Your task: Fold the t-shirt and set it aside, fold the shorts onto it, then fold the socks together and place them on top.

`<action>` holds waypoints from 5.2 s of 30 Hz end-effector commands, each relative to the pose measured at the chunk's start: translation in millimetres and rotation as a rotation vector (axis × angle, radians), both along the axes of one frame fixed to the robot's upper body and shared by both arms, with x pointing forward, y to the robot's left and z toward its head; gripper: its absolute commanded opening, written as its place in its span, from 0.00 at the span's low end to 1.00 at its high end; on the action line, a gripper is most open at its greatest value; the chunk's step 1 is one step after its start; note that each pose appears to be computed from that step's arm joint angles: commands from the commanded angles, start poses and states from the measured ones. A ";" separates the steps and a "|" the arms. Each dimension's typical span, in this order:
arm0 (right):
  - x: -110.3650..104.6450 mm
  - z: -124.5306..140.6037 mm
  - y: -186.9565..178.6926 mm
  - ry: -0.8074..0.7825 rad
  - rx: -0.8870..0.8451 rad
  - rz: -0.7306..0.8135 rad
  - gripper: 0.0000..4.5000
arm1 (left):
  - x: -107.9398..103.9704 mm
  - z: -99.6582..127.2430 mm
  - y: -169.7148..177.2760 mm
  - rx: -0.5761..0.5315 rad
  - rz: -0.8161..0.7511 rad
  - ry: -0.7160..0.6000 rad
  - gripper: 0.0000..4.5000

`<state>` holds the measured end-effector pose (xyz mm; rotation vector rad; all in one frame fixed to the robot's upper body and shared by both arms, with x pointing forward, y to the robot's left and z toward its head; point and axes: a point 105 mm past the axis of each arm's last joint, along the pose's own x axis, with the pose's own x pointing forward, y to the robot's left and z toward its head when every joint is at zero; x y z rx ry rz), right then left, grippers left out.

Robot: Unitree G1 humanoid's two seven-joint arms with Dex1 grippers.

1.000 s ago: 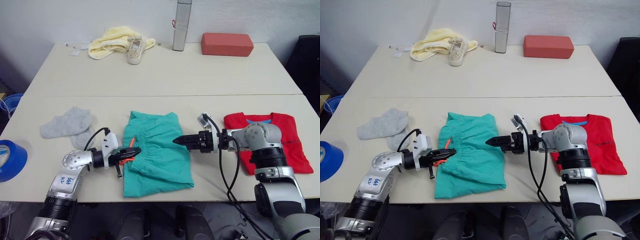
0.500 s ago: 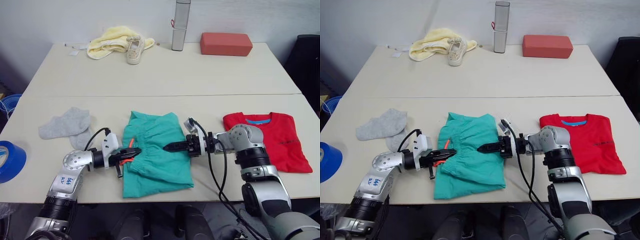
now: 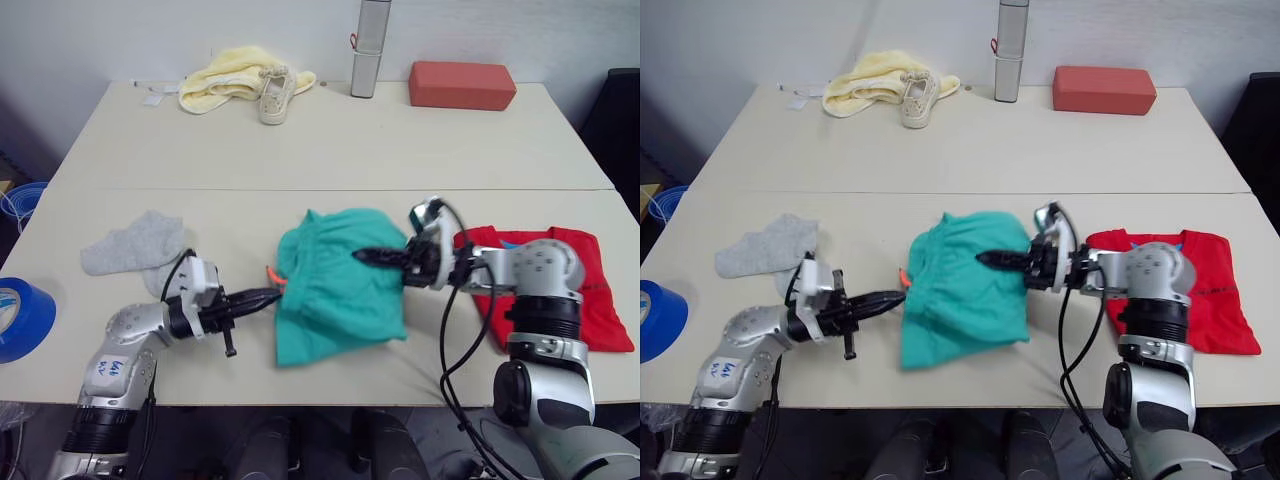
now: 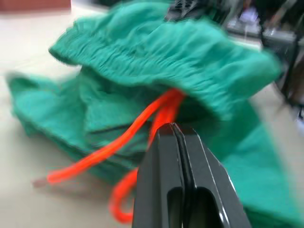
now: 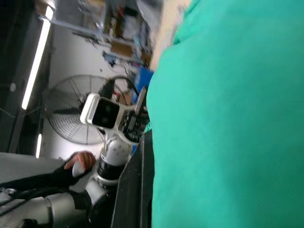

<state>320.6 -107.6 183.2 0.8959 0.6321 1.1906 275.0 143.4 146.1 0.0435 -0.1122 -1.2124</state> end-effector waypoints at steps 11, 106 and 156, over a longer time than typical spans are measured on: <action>22.5 119.8 -129.8 -0.372 0.227 -0.798 0.01 | 14.0 43.2 -40.9 -0.127 -0.121 -0.090 0.00; -193.9 -29.8 -258.5 -0.309 -0.927 -0.791 0.99 | -8.7 -7.1 -7.0 0.054 -0.088 0.022 0.00; -96.0 -6.5 -61.7 -1.364 -0.304 -0.145 1.00 | -85.6 -25.8 218.2 -0.082 1.042 0.266 1.00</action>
